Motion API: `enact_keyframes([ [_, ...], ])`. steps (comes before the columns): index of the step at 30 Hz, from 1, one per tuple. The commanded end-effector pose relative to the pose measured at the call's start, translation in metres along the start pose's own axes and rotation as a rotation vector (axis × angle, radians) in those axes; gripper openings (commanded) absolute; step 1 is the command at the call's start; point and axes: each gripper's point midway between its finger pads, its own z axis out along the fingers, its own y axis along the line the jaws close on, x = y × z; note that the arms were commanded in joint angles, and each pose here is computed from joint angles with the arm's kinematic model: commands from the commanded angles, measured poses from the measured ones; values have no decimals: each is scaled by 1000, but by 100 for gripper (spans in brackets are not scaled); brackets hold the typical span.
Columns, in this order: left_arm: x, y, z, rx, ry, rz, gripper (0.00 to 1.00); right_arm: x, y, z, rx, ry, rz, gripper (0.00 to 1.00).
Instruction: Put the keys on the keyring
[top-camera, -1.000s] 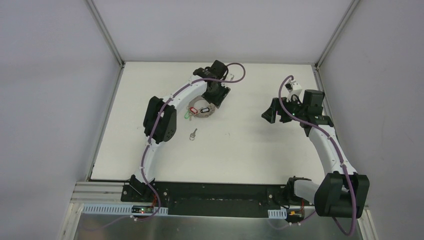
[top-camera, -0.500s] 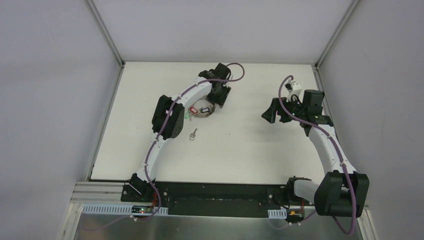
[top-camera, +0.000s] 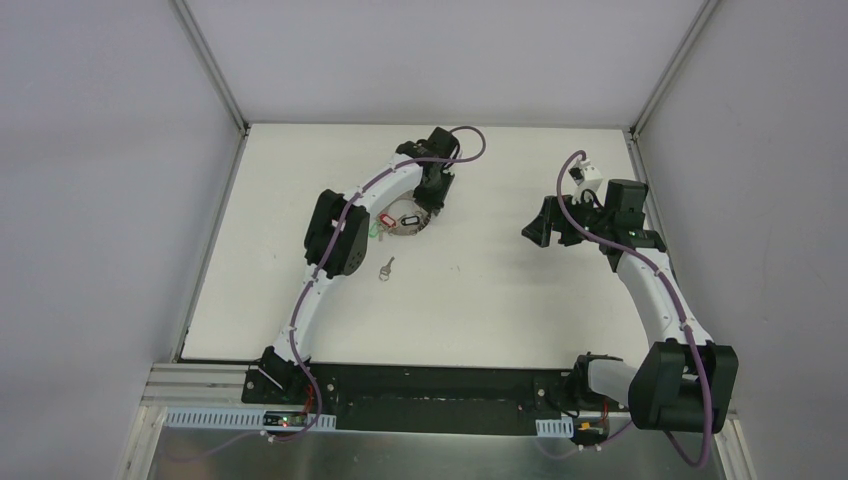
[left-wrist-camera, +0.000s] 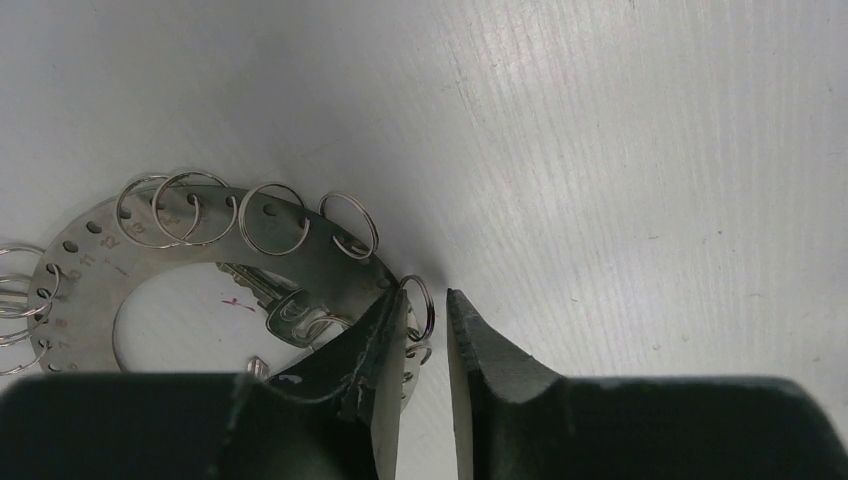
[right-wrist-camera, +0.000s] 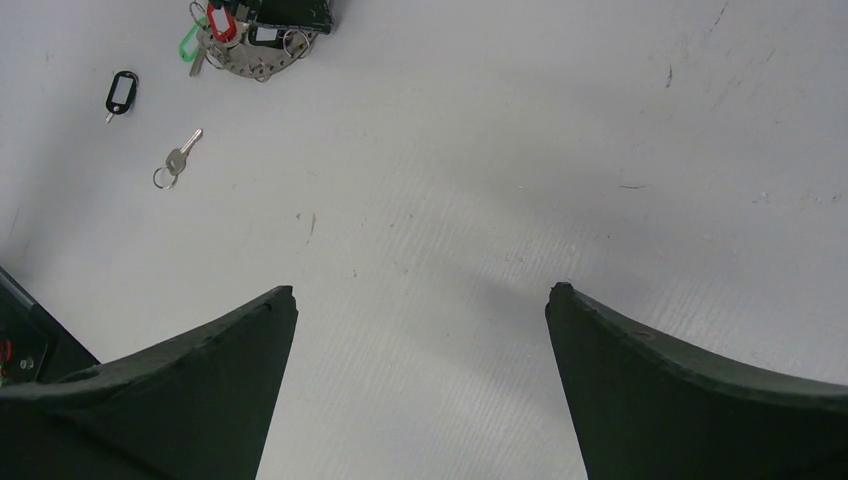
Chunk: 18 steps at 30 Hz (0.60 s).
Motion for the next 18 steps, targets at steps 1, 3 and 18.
enact_keyframes([
  [1,-12,2,-14,-9,-30,-27,21,-7,4,-3,-30,-28,-21,100],
  [3,-12,3,-14,-10,-30,-29,18,-7,5,-3,-33,-28,-20,100],
  [18,-11,-8,-48,77,-67,72,0,-9,8,-5,-49,-37,-17,100],
])
